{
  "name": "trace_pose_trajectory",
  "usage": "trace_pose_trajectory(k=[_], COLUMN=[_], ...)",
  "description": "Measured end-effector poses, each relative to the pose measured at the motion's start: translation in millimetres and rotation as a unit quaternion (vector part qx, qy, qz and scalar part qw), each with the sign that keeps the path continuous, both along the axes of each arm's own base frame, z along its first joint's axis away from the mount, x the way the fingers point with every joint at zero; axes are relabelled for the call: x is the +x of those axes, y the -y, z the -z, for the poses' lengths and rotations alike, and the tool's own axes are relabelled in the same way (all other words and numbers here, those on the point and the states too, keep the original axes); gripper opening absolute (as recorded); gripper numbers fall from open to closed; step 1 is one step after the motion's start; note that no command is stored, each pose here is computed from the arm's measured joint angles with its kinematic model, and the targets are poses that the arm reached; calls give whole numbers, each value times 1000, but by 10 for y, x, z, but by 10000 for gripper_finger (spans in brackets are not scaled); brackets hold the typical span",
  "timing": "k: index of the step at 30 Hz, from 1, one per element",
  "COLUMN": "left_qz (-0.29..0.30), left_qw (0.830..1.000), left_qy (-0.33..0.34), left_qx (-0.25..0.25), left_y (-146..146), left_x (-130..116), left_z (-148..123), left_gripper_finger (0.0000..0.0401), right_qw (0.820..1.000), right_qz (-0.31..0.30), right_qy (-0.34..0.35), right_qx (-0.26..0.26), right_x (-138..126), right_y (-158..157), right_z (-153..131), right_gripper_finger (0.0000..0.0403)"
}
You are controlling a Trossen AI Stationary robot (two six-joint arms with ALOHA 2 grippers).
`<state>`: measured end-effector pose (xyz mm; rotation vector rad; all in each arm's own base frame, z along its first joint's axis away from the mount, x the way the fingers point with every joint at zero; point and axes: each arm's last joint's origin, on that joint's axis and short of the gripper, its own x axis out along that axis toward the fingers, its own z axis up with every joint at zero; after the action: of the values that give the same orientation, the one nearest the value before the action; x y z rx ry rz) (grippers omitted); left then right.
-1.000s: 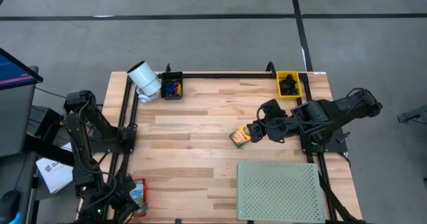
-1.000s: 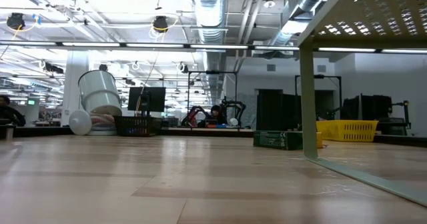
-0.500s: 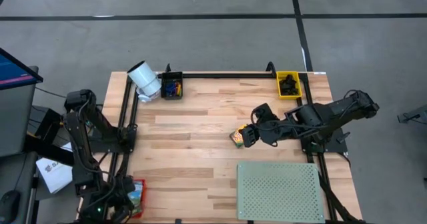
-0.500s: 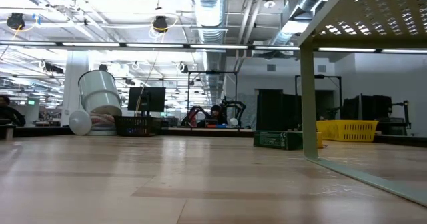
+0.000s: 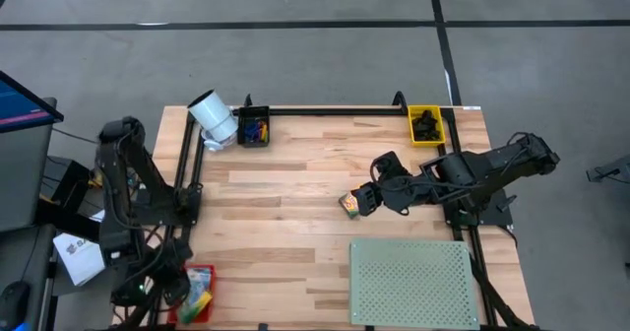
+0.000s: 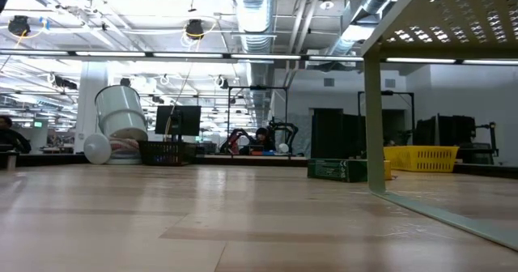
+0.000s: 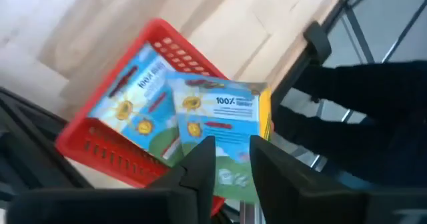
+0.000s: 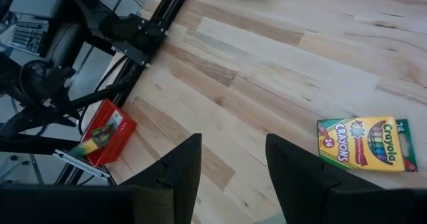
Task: Pick & Place Office Desk Supplies
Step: Put the green crayon box into the orange bin
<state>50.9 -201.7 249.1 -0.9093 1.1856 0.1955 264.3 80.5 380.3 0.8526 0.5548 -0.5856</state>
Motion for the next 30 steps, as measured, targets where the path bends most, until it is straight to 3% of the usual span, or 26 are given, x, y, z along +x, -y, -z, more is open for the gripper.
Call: trace_pose_trajectory(k=[7, 11, 17, 23, 30], left_qz=[-5, 7, 9, 66, 69], left_qw=[999, 998, 996, 989, 974], left_qy=[36, 56, 71, 131, 175], left_qx=[-16, -43, -44, 18, 125], left_y=[-83, -74, -49, -45, -490], left_x=[71, 85, 169, 446, 1062], left_z=[-103, -168, -171, -143, -180], left_gripper_finger=[36, 20, 2, 3, 31], right_qw=[1000, 1000, 1000, 1000, 999], right_qz=[0, 0, -2, -2, 6], right_qy=[0, -1, -2, -16, -46], right_qx=[0, -1, -4, -12, -13], right_x=[-1, -3, -3, -24, -78], right_y=[0, 1, 2, 10, 20], right_z=[1, 1, 1, 17, 58], right_gripper_finger=[163, 163, 163, 163, 163])
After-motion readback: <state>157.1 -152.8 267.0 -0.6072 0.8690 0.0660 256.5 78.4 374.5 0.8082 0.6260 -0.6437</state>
